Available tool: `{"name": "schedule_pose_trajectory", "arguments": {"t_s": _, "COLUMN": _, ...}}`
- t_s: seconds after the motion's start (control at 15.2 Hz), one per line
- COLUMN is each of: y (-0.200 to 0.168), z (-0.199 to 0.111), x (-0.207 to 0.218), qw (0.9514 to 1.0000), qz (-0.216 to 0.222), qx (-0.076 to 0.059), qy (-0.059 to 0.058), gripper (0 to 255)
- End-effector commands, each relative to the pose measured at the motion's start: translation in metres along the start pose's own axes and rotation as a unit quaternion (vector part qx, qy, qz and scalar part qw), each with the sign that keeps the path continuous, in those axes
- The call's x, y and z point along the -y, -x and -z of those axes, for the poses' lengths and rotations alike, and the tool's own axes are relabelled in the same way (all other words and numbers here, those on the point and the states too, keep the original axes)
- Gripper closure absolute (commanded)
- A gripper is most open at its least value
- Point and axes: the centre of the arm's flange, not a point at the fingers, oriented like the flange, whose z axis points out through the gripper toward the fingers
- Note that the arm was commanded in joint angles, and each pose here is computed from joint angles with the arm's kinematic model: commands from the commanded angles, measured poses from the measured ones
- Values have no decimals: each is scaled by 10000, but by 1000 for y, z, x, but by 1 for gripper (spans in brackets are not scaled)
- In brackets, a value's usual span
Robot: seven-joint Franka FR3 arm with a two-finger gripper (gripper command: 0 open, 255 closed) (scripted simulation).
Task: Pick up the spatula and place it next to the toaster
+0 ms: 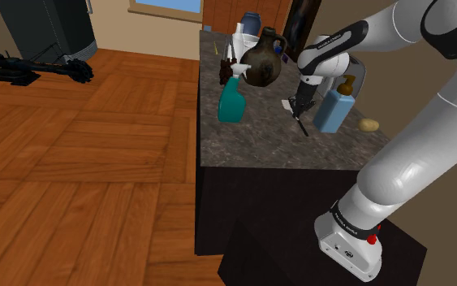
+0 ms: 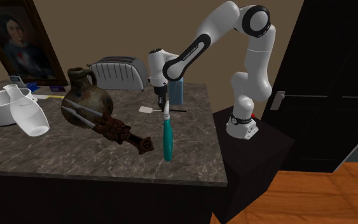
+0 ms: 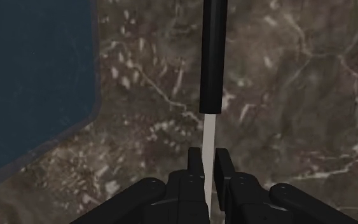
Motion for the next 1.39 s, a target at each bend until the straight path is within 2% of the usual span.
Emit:
{"name": "schedule_pose_trajectory", "arguments": {"t_s": 0.0, "y": 0, "z": 5, "x": 0, "qw": 10000, "qz": 0, "qx": 0, "qy": 0, "gripper": 255}}
{"name": "schedule_pose_trajectory", "arguments": {"t_s": 1.32, "y": 7, "z": 111, "x": 0, "qw": 10000, "qz": 0, "qx": 0, "qy": 0, "gripper": 255}}
